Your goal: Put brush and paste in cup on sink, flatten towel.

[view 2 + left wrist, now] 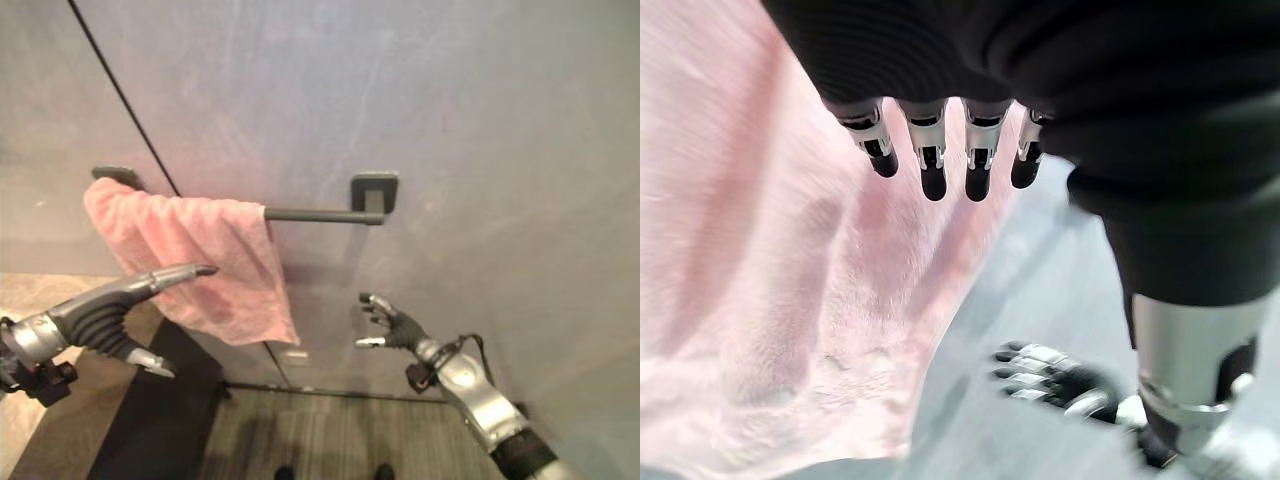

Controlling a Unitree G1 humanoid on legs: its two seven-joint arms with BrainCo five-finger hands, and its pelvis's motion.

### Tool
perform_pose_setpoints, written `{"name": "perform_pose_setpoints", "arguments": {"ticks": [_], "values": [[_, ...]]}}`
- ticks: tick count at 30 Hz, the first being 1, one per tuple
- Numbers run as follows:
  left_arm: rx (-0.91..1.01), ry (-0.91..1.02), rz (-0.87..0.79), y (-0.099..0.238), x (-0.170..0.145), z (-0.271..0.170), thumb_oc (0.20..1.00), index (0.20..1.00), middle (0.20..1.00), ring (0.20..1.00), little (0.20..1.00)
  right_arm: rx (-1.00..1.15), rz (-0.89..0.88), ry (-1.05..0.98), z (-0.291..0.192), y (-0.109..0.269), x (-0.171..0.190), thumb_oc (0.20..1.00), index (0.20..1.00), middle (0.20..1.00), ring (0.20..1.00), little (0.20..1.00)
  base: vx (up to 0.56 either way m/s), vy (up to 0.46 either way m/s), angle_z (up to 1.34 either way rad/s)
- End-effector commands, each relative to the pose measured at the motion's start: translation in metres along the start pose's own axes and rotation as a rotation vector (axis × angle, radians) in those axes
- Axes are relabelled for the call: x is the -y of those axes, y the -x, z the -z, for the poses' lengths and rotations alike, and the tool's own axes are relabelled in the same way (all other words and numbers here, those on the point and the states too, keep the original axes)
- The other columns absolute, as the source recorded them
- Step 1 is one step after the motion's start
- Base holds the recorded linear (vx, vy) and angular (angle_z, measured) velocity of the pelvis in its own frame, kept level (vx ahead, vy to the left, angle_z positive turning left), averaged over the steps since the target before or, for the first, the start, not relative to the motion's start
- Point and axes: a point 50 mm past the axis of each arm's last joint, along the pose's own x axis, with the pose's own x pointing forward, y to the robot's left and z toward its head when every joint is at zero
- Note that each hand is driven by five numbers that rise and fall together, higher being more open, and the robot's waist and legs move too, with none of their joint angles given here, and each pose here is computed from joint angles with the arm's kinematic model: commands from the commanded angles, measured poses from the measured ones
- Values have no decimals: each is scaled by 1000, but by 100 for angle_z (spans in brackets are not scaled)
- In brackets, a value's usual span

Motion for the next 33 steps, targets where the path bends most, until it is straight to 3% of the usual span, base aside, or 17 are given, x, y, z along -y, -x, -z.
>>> {"name": "perform_pose_setpoints", "arguments": {"ticks": [1, 5, 8, 14, 25, 33], "values": [[-56, 112, -102, 7, -20, 18, 1000, 1000, 1000, 1000, 1000, 174, -43, 14, -42, -15, -2, 1000, 1000, 1000, 1000, 1000, 4, 11, 36], [-188, 93, -169, 19, -32, 43, 1000, 1000, 1000, 1000, 1000, 209, -14, 4, -50, -20, -1, 1000, 1000, 1000, 1000, 1000, 21, 14, 30], [-309, 63, -252, 31, -42, 67, 1000, 1000, 1000, 1000, 1000, 230, 65, 106, -62, -21, 8, 1000, 1000, 1000, 1000, 1000, 37, 28, 22], [-400, 14, -266, 34, -49, 85, 1000, 1000, 1000, 1000, 1000, 232, 148, 143, -65, -25, 13, 1000, 1000, 1000, 1000, 1000, 40, 50, 1], [-322, -30, -275, -1, -63, 84, 1000, 1000, 1000, 1000, 1000, 310, 48, 69, -84, -40, -12, 1000, 1000, 1000, 1000, 1000, 21, 65, -10], [-310, 28, -385, -11, -75, 94, 1000, 1000, 1000, 1000, 1000, 357, 6, 67, -103, -56, -25, 1000, 1000, 1000, 1000, 1000, -9, 60, -21]]}}
